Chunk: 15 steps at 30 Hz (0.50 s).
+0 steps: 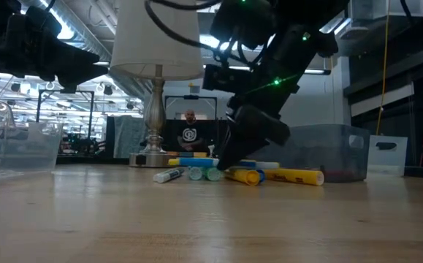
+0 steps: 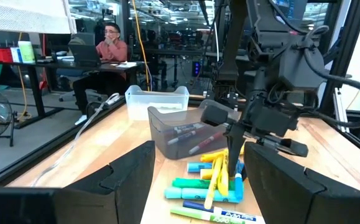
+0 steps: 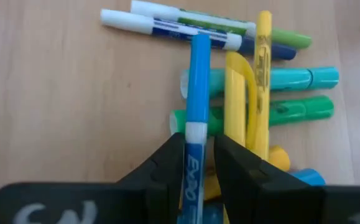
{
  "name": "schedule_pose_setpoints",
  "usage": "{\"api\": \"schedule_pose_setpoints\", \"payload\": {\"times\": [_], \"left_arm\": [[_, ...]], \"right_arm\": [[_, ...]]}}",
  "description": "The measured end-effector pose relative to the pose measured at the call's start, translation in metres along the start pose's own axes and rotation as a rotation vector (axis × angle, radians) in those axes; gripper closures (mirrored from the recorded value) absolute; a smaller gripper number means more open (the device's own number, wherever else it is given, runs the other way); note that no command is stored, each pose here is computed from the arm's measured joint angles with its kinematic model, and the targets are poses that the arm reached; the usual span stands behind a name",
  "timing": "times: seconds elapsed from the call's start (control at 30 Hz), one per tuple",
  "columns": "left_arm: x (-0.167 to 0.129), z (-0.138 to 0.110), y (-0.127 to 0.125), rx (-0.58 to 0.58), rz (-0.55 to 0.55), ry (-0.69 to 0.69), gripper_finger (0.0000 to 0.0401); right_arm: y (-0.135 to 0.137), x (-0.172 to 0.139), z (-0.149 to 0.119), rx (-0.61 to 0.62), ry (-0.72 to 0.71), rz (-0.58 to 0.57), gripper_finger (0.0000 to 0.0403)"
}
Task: Pick & Place Markers
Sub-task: Put the light blue marker pen into the black bin
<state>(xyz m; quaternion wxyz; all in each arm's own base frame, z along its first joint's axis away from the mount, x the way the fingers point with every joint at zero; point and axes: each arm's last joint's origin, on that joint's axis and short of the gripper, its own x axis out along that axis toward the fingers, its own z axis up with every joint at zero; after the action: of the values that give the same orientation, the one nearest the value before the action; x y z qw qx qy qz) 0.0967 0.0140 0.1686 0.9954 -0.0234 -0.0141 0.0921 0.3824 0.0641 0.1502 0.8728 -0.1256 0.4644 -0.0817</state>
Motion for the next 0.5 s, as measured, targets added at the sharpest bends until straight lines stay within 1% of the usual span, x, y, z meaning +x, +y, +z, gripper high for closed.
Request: {"api": "schedule_pose_setpoints", "payload": {"times": [0.23,0.3,0.43,0.5], "left_arm": [[0.0,0.0,0.0,0.0,0.0,0.0,0.0159],[0.0,0.0,0.0,0.0,0.0,-0.001,0.0159],[0.0,0.0,0.0,0.0,0.0,0.0,0.0159],[0.0,0.0001,0.0,0.0,0.0,-0.001,0.0159]], "right_arm": [[-0.002,0.0024,-0.0012,0.005,0.01,0.002,0.0315],[-0.0019,0.0024,-0.0013,0.002,0.011,0.003,0.0324],[-0.0016,0.0024,-0.0008,0.003,0.008,0.024,0.0359],[-0.0016,0.0024,-0.0008,0.003,0.008,0.025,0.0362]]}}
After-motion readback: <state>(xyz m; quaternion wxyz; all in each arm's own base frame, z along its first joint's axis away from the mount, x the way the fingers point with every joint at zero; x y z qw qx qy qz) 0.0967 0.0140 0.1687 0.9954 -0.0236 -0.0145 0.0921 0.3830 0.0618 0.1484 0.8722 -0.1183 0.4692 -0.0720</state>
